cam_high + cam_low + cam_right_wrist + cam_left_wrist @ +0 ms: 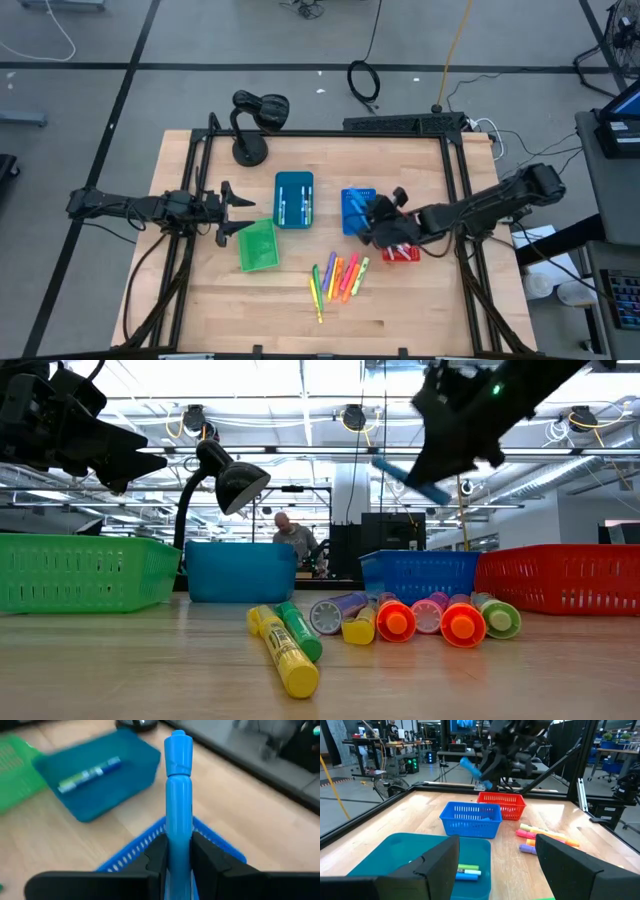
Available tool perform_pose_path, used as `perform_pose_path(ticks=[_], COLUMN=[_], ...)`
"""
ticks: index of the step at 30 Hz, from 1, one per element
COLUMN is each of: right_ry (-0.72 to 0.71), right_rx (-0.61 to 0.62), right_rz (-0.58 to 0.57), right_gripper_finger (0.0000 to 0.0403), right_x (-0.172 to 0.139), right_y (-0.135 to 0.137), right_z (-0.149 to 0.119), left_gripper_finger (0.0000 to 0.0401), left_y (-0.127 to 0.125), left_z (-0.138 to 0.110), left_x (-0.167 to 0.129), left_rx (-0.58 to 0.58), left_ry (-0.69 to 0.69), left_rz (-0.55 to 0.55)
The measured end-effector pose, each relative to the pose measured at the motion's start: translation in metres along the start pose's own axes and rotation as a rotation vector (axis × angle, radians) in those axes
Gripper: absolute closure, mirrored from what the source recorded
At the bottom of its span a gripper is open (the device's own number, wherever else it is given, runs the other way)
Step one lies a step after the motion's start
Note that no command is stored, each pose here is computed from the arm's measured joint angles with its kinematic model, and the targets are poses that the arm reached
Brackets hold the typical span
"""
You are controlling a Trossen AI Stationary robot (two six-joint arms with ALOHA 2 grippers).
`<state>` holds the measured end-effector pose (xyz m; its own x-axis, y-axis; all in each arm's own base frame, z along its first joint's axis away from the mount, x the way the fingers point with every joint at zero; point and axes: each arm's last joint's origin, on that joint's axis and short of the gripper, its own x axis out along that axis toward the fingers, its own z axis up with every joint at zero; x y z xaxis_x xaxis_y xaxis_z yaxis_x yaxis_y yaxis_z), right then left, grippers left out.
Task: Pick & Place Markers
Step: Put the blue highlighter pen into the blue bin
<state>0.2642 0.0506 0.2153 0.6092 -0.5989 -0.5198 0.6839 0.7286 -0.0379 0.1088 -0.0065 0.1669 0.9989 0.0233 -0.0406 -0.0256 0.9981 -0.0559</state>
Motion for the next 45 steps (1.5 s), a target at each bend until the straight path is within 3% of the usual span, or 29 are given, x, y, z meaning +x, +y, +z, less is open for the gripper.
perform_pose_path(ticks=[6,14,34,45], right_ry=[0.186,0.304,0.368,0.365], right_rx=[0.006,0.021,0.084,0.062], right_rz=[0.066,0.112,0.095,0.1], right_gripper_finger=[0.0348,0.0348,0.0346,0.0298], right_x=[0.028,0.046,0.053,0.053], right_y=[-0.002,-0.005,-0.015,-0.015], right_z=[-0.01,-0.015,-0.014,-0.014], left_gripper_finger=[0.0134,0.0134,0.0134,0.0134], left_y=[0.0,0.0,0.0,0.0], left_z=[0.0,0.0,0.0,0.0], left_x=[0.0,0.0,0.0,0.0], left_rx=[0.0,0.0,0.0,0.0], left_ry=[0.0,0.001,0.001,0.0], left_rz=[0.0,0.0,0.0,0.0])
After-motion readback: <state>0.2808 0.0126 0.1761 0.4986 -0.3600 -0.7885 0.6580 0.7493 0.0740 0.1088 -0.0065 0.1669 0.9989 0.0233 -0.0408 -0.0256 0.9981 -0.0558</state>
